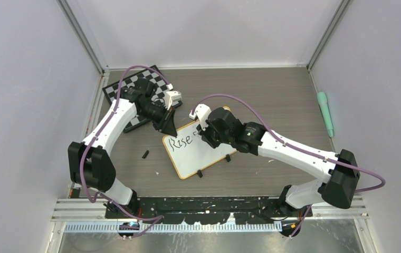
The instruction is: Write a sentence on the whiteboard
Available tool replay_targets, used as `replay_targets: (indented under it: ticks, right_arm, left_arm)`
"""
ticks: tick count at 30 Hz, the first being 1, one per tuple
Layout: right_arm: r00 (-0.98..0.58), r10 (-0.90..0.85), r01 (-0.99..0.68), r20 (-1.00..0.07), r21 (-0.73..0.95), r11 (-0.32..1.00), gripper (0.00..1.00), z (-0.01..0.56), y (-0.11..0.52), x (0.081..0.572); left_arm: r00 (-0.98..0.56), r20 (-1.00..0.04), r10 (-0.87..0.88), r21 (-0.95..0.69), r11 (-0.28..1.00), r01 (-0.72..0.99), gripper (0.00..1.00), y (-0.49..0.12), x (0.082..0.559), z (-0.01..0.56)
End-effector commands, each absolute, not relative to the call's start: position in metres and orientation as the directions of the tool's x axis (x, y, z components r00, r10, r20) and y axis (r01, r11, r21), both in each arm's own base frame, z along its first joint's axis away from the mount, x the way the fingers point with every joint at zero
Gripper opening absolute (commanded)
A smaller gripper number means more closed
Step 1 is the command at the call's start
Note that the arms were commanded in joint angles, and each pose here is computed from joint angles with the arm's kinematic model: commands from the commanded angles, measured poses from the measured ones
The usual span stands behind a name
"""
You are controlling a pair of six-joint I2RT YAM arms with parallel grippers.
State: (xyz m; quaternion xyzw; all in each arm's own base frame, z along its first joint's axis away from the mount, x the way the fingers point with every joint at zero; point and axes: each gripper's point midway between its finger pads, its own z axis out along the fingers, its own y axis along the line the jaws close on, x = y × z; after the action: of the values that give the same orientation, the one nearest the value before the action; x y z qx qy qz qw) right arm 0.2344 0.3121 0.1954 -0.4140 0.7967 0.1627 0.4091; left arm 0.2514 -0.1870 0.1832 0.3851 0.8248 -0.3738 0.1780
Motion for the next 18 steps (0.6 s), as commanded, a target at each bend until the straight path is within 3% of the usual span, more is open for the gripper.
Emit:
replay_targets:
  ticks: [1, 18]
  right_arm:
    - [-0.283, -0.528, -0.783, -0.801, -0.125, 0.609, 0.0, 0.208, 0.306, 0.237]
    - [-0.24, -0.487, -0.749, -0.84, -0.159, 0.643, 0.0, 0.236, 0.31, 0.253]
  left_arm:
    - [-0.596, -0.621, 0.508, -0.442, 0.401, 0.802, 0.01, -0.188, 0.255, 0.189]
    - [-0.595, -0.622, 0.51, -0.44, 0.4, 0.804, 0.01, -0.188, 0.254, 0.19]
